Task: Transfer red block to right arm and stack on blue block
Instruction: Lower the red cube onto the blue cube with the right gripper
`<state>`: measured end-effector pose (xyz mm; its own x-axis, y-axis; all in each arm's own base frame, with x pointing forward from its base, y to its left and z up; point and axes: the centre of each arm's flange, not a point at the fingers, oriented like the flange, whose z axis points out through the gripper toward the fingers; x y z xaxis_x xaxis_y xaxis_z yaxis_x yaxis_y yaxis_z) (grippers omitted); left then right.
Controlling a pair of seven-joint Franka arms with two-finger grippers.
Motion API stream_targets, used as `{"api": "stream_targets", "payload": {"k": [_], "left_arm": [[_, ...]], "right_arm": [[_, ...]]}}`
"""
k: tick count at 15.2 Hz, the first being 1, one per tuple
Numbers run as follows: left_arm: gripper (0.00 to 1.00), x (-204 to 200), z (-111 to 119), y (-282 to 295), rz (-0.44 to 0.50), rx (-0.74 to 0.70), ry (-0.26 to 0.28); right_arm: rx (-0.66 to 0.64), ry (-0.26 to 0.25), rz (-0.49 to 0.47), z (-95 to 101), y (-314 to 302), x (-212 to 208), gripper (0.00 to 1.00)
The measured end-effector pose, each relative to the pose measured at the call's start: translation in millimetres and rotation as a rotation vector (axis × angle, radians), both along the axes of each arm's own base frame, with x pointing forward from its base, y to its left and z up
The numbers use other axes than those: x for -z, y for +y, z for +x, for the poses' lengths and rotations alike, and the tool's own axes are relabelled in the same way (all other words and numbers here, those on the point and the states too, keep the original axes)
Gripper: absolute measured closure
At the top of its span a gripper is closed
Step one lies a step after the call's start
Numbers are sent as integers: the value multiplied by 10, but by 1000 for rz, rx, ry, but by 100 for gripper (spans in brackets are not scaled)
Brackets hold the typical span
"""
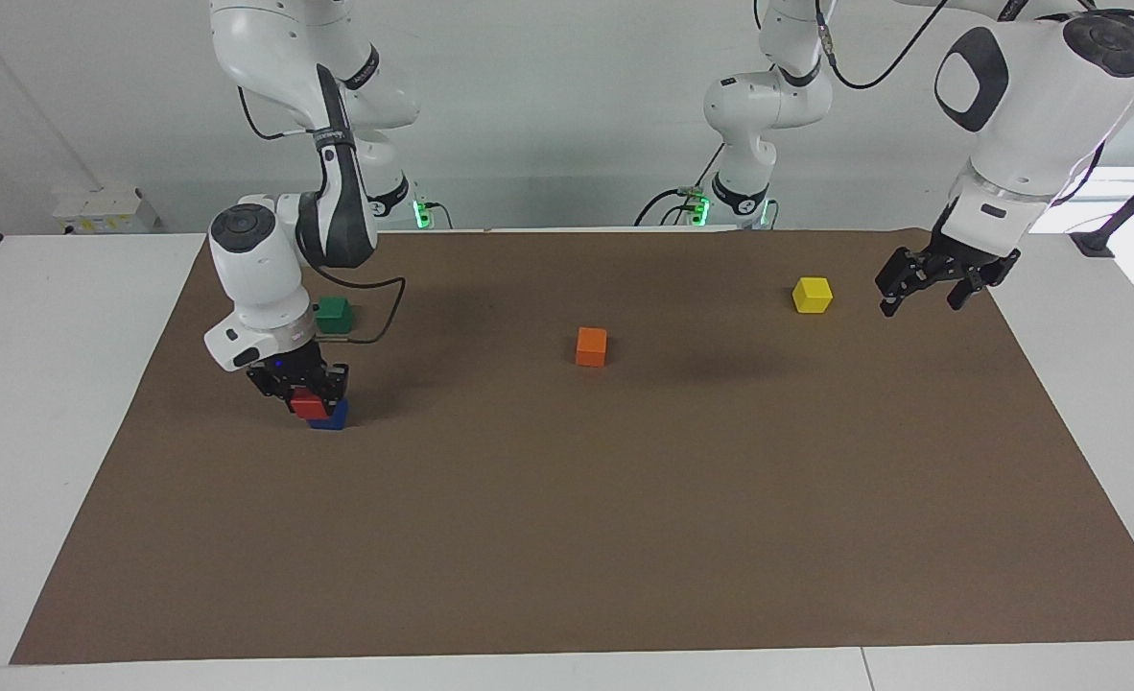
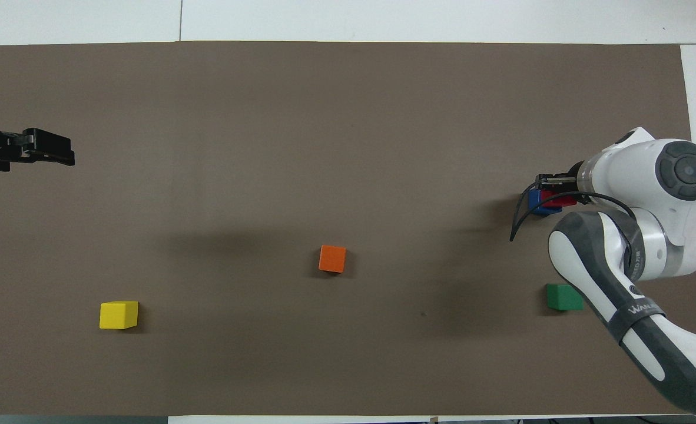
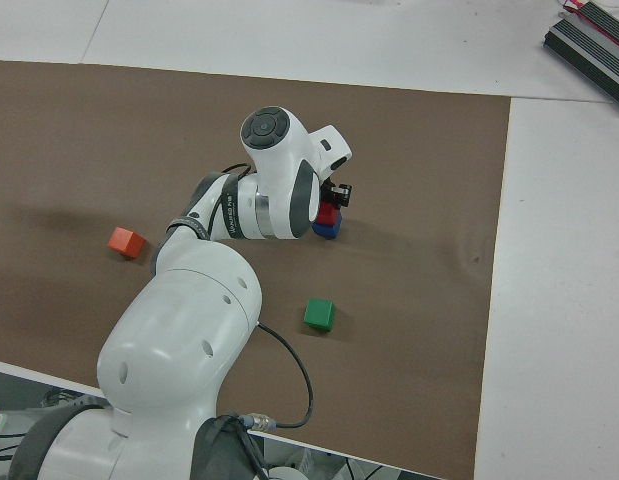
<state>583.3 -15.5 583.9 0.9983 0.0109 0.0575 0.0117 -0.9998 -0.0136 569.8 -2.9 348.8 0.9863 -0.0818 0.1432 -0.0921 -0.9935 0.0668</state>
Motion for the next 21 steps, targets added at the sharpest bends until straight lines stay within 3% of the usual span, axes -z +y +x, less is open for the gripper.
{"api": "stream_targets", "payload": {"k": [16, 17, 21], "left_arm": [[0, 1, 0, 0, 0, 0, 0], [0, 1, 0, 0, 0, 0, 0], [0, 1, 0, 0, 0, 0, 0]], "right_arm": [[59, 10, 78, -1, -14, -4, 44], [58, 10, 78, -1, -8, -4, 39], [56, 9, 78, 2, -3, -10, 1]]}}
